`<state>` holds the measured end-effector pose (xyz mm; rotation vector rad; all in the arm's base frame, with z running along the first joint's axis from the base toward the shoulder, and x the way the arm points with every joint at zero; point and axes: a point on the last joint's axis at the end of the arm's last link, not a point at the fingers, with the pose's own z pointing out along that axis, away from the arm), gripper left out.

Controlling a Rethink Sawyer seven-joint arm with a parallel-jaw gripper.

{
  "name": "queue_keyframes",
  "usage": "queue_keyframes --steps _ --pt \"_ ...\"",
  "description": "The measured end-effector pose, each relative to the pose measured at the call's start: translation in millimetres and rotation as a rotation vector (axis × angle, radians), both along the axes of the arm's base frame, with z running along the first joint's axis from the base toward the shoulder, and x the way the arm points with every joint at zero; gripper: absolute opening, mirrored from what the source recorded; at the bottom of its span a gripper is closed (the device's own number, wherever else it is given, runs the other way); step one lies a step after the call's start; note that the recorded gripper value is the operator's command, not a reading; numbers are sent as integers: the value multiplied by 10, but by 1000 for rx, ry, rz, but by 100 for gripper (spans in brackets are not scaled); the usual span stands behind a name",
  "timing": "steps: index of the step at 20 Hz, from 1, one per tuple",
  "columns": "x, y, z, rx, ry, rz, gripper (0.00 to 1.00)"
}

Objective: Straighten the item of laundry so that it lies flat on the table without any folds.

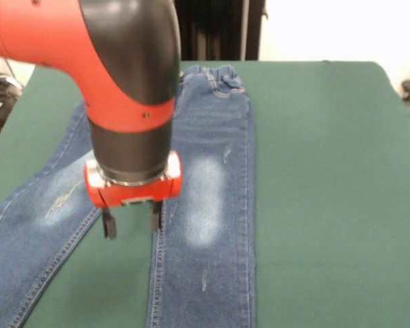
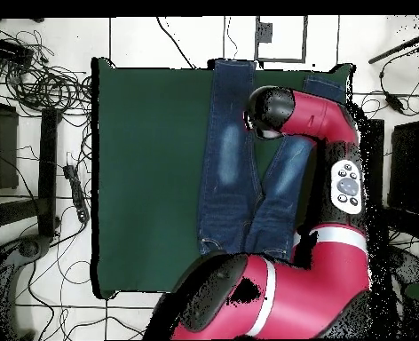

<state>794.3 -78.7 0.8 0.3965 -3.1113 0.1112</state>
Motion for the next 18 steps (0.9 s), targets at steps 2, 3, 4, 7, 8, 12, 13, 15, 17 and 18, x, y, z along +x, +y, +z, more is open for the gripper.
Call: queue_keyframes --steps 2,3,4,7,8,12,13,15,17,18 --pt "-8 -64 233 -11 31 -7 100" --pt "-10 -77 281 -13 37 -8 100" --pt "-11 -90 329 -16 42 -9 100" --pt "-30 -165 580 -33 74 -18 100" --pt "-37 -186 655 -36 84 -22 100" --pt "-65 -249 903 -47 116 -33 100" --pt "-73 -263 957 -51 123 -36 100" --pt "-106 -298 1088 -59 147 -44 100" --pt "-151 -345 1252 -72 176 -54 100" --pt "-159 -358 1294 -75 181 -57 100"
